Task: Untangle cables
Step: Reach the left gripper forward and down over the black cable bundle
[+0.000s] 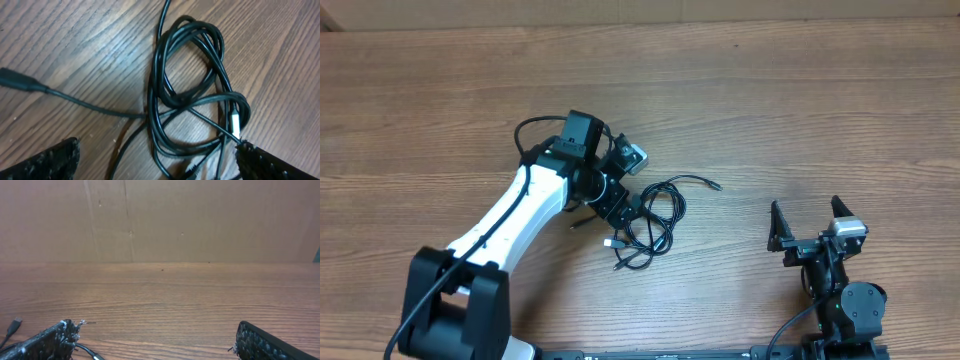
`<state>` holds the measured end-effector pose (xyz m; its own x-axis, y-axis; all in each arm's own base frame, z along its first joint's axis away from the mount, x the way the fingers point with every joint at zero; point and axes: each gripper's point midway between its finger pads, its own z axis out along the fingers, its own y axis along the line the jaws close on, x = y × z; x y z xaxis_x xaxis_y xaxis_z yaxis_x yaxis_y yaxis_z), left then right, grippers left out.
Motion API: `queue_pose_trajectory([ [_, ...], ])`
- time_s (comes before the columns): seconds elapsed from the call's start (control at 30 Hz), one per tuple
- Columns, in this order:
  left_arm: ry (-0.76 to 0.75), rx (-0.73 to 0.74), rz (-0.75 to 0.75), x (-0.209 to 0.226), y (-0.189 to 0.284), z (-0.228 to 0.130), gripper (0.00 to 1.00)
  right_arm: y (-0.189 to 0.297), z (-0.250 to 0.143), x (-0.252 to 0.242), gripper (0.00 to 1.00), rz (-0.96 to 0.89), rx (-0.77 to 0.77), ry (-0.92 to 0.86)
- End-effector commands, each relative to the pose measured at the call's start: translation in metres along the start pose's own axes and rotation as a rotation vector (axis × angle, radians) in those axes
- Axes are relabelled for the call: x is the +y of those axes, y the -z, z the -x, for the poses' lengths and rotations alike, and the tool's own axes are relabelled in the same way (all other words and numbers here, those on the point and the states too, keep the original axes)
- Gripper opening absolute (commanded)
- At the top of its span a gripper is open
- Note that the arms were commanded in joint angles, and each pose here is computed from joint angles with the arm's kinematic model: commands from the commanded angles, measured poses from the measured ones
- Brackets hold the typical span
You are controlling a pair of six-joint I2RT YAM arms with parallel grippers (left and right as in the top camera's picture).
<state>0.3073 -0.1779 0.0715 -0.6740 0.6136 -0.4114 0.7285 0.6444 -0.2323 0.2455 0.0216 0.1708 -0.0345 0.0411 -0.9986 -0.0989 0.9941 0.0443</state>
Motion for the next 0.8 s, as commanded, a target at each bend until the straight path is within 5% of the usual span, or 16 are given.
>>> queue_pose_trajectory([
  [0.0,-0.026,-0.024,-0.04,-0.001,-0.01,0.011,1.0,0.0,-0.001,-0.002,1.0,-0.007,-0.006,0.004],
  [0.13,-0.014,-0.001,-0.053,0.002,-0.023,0.007,0.97,0.0,-0.001,-0.002,1.0,-0.007,-0.006,0.004],
  [0.4,-0.015,0.005,-0.086,0.002,-0.037,0.005,0.73,0.0,-0.001,-0.002,1.0,-0.007,-0.006,0.004],
  [0.77,0.002,0.033,-0.114,0.003,-0.051,-0.003,0.79,0.0,-0.001,-0.002,1.0,-0.007,-0.006,0.004],
])
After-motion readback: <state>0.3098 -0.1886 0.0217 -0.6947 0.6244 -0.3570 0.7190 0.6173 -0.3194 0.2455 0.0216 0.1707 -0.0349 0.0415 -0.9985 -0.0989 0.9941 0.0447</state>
